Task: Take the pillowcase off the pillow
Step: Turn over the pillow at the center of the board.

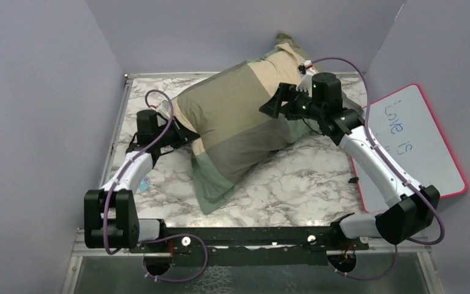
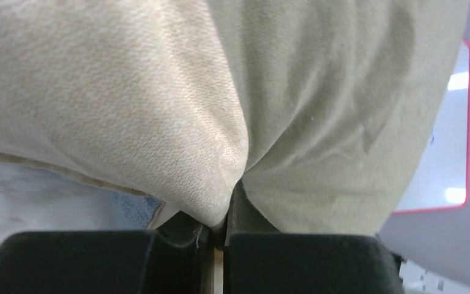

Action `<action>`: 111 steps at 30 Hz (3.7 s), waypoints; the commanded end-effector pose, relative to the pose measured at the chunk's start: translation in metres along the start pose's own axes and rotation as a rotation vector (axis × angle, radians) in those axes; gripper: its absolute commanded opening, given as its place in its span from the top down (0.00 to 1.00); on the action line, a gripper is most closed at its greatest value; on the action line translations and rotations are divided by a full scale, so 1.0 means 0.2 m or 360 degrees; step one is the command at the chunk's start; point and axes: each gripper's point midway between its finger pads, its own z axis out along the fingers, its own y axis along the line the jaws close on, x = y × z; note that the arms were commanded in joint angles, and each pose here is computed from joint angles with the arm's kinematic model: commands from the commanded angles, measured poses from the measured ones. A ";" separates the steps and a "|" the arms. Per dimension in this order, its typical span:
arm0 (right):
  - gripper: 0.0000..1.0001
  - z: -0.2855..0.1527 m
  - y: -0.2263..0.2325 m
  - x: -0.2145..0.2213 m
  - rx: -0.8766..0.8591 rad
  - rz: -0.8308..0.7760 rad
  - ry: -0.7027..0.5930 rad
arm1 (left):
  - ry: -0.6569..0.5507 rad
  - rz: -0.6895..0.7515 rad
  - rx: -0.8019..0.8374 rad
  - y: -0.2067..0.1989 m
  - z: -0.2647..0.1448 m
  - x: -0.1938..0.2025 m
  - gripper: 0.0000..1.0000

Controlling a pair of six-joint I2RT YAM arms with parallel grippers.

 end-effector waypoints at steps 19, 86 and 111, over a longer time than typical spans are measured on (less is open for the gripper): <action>0.43 0.23 -0.31 1.17 0.0598 -0.0173 0.0899 | -0.0563 0.0471 -0.0461 -0.36 -0.79 0.02 0.01; 0.16 0.13 0.02 0.86 0.0077 0.0396 0.0376 | -0.0023 0.1190 0.0710 -1.49 -0.22 -0.37 1.00; 0.08 0.13 -0.24 1.12 0.0371 0.0524 0.0561 | 0.0031 0.1569 0.0319 -1.19 -0.18 1.10 1.00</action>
